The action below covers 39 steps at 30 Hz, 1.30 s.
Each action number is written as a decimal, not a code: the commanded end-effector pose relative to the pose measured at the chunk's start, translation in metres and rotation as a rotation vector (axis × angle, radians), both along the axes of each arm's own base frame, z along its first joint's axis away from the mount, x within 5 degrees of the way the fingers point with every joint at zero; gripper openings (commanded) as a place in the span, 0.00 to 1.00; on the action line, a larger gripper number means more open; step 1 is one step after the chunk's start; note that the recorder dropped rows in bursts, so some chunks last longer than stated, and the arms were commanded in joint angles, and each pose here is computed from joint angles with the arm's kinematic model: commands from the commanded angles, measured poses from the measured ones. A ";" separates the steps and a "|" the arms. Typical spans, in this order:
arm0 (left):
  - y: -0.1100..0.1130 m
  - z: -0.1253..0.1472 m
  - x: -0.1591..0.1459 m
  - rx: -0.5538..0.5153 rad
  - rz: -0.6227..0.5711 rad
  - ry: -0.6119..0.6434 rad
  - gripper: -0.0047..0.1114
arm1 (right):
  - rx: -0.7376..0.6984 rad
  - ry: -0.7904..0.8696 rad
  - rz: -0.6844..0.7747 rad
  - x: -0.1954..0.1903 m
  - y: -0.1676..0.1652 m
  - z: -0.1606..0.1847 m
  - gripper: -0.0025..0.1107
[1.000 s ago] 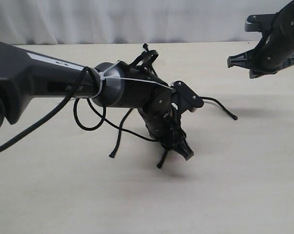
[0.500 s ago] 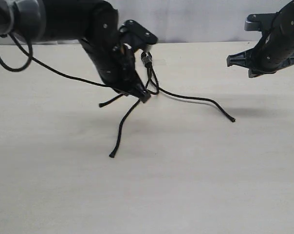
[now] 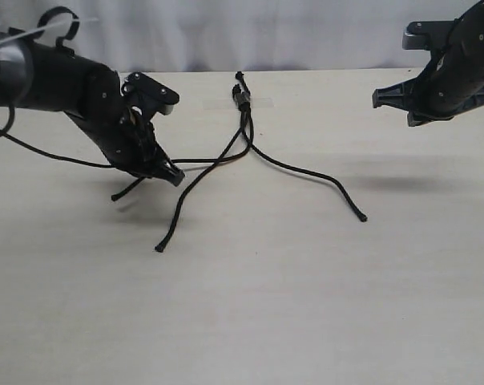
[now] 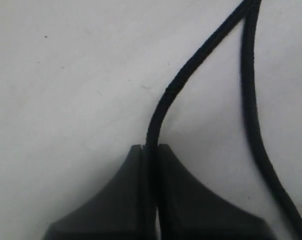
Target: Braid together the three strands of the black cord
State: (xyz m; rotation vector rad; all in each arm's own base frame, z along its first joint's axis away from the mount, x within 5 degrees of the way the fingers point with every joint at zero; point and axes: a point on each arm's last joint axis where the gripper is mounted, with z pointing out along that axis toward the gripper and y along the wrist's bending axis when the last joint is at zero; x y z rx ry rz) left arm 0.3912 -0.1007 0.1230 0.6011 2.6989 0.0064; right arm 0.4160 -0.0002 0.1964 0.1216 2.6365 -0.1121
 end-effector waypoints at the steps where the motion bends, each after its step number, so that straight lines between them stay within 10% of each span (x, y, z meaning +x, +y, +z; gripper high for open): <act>1: -0.001 -0.028 0.002 0.003 -0.002 0.025 0.04 | 0.002 -0.013 0.006 -0.001 0.001 0.002 0.06; 7: -0.002 -0.048 -0.002 -0.007 0.029 0.107 0.06 | 0.008 -0.015 0.003 -0.001 0.001 0.003 0.06; 17: -0.014 -0.049 -0.010 -0.024 0.030 0.165 0.46 | 0.010 -0.017 0.003 0.000 0.001 0.003 0.06; 30: -0.130 -0.032 -0.048 -0.004 -0.288 0.125 0.46 | 0.010 -0.017 0.003 0.000 0.001 0.003 0.06; 39: -0.113 -0.023 -0.030 0.019 -0.213 0.127 0.46 | 0.010 -0.017 0.003 0.000 0.001 0.003 0.06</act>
